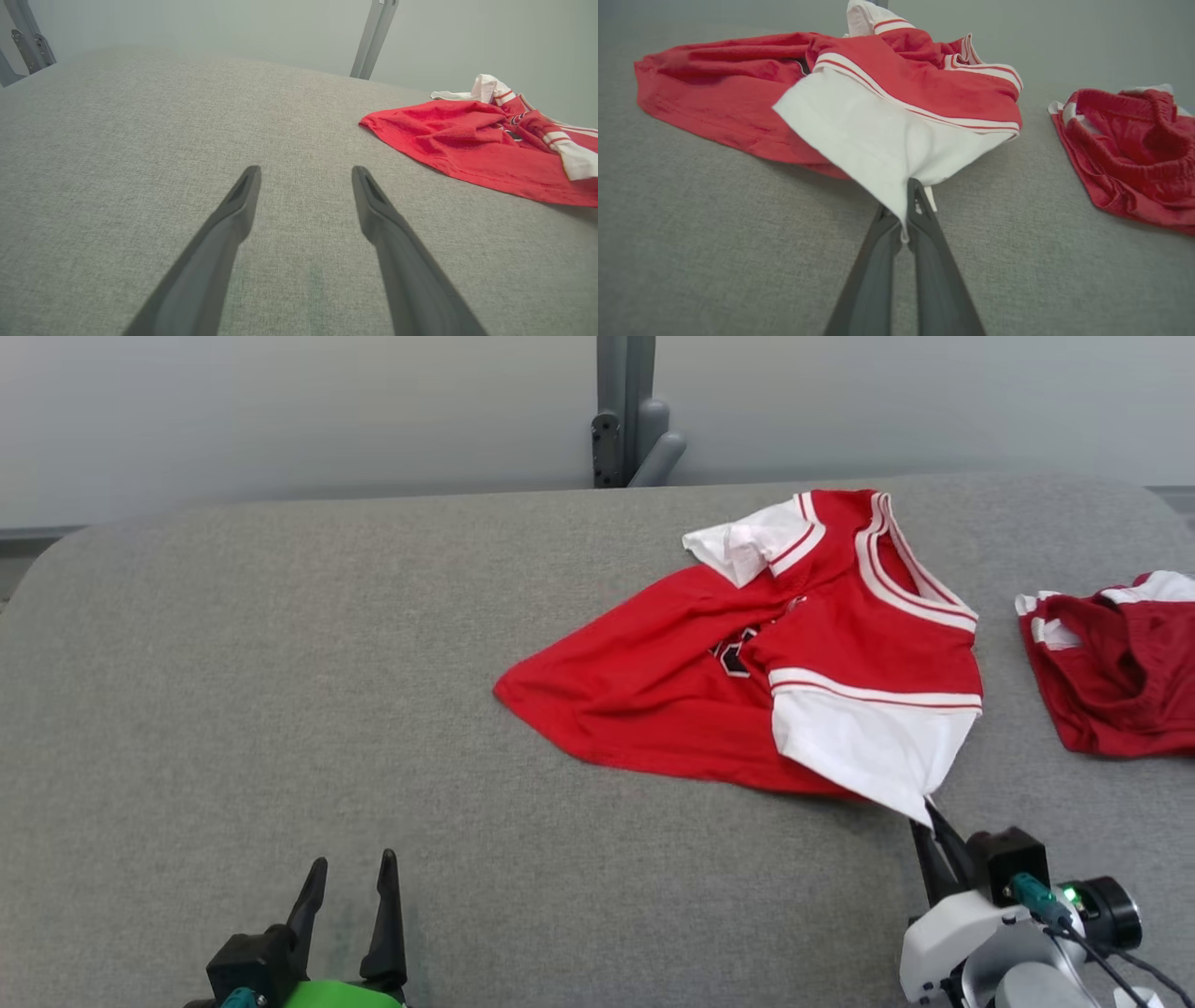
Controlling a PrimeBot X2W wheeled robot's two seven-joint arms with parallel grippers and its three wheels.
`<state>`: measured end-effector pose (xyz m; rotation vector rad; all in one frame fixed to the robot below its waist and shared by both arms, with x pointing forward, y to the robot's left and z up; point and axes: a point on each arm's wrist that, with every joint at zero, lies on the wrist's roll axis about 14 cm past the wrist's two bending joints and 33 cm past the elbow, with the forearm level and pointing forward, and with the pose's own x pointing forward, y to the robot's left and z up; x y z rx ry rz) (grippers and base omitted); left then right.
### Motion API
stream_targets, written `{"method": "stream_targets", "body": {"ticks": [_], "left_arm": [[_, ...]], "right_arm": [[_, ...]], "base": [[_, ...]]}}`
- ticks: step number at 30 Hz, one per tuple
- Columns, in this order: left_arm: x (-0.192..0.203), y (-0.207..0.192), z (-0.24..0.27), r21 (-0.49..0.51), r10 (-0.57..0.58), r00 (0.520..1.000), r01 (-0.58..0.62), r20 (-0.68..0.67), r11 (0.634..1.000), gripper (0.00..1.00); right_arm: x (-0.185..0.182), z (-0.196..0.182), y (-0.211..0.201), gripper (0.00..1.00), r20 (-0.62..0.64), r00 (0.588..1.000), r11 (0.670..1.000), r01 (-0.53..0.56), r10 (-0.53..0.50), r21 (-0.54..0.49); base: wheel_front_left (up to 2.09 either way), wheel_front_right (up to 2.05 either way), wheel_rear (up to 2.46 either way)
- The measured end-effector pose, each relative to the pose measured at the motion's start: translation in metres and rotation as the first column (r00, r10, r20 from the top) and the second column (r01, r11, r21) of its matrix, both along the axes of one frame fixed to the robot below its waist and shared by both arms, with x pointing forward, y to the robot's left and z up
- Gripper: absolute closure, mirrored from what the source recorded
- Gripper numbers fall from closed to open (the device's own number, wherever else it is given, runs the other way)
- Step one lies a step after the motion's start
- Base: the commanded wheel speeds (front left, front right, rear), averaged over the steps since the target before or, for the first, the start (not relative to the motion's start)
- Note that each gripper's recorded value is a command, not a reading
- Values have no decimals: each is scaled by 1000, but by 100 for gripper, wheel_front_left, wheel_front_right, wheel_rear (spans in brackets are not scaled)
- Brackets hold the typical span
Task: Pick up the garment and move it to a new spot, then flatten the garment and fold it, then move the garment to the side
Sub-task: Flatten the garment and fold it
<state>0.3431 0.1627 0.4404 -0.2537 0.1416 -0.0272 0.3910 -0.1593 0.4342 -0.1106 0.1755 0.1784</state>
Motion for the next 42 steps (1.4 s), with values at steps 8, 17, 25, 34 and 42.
{"method": "stream_targets", "body": {"ticks": [8, 17, 25, 34, 42], "left_arm": [[5, -32, 15, -7, -100, 994, 100, 49, 995, 0], [3, -37, 13, 7, -123, 991, 123, 43, 992, 0], [18, -69, 19, -2, -220, 973, 220, 65, 975, 0], [44, -133, 10, -14, -407, 912, 408, 42, 913, 0], [62, -169, -29, 19, -502, 862, 504, -71, 863, 0]], "right_arm": [[-56, -22, -4, 100, -74, 997, 1000, 14, -13, 21], [-48, 0, -8, 0, 0, 999, 996, 52, -53, 77], [-40, 24, -12, 0, 79, 994, 994, 63, -70, 90], [-29, 31, -24, 0, 101, 988, 990, 104, -113, 96], [-37, 23, -58, 0, 68, 973, 973, 213, -219, 84]], "base": [[0, 0, 0], [0, 0, 0], [0, 0, 0], [0, 0, 0], [0, 0, 0]]}}
